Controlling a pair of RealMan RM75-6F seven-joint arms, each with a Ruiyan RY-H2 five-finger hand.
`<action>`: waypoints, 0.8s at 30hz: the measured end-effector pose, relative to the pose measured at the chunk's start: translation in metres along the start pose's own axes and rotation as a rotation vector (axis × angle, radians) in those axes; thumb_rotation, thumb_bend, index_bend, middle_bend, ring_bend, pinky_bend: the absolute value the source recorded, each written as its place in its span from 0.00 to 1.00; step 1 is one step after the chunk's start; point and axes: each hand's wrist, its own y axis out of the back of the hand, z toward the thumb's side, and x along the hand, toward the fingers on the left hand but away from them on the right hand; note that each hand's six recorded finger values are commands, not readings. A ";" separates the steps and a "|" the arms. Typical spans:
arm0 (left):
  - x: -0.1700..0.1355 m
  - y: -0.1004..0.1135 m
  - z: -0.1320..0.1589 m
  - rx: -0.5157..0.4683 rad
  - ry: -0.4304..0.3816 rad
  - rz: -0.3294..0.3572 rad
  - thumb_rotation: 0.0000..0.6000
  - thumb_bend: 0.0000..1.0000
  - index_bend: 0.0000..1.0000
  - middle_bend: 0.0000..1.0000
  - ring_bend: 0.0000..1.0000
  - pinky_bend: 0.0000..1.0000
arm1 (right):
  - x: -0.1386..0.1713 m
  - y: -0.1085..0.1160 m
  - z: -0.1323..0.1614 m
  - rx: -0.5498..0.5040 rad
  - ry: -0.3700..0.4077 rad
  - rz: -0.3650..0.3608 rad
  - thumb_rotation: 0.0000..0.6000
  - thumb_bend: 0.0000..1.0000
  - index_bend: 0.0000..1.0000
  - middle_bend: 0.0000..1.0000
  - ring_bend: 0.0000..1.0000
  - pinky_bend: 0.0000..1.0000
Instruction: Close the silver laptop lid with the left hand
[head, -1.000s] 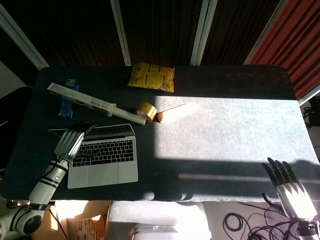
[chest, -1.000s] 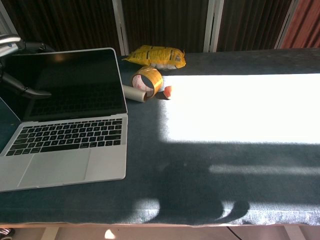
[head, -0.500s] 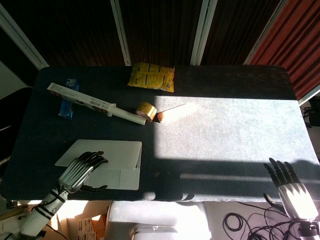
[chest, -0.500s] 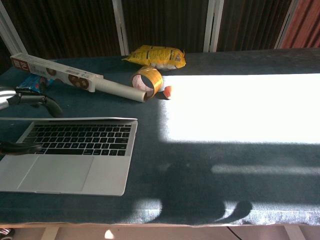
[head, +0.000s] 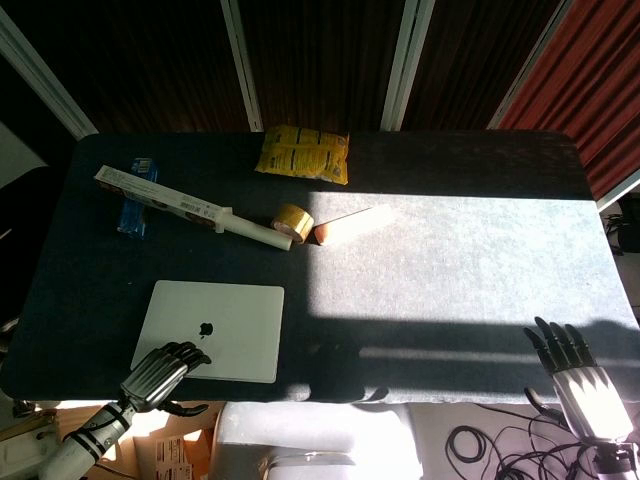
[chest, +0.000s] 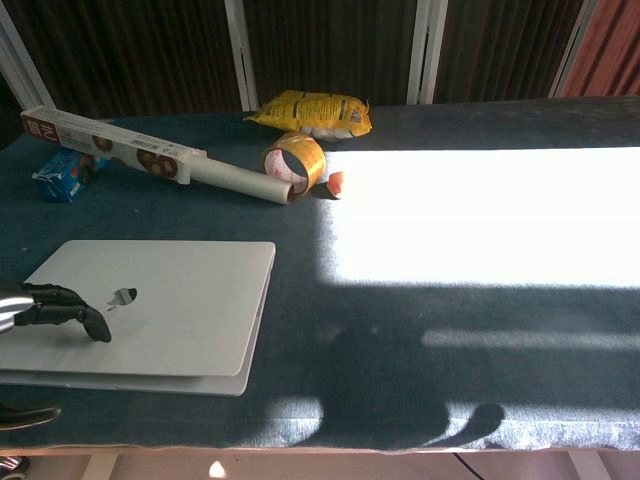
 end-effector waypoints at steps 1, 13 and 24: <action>0.001 -0.004 -0.001 -0.003 0.002 -0.016 0.29 0.17 0.27 0.24 0.14 0.30 | 0.000 0.000 0.000 0.000 0.000 0.000 1.00 0.22 0.00 0.00 0.00 0.00; 0.008 -0.031 -0.004 0.013 0.012 -0.133 0.29 0.17 0.20 0.24 0.15 0.31 | 0.001 0.002 -0.001 -0.004 -0.005 -0.009 1.00 0.22 0.00 0.00 0.00 0.00; -0.041 0.076 0.001 0.076 -0.012 0.344 0.38 0.12 0.09 0.23 0.14 0.27 | 0.002 0.007 -0.004 -0.012 -0.013 -0.030 1.00 0.22 0.00 0.00 0.00 0.00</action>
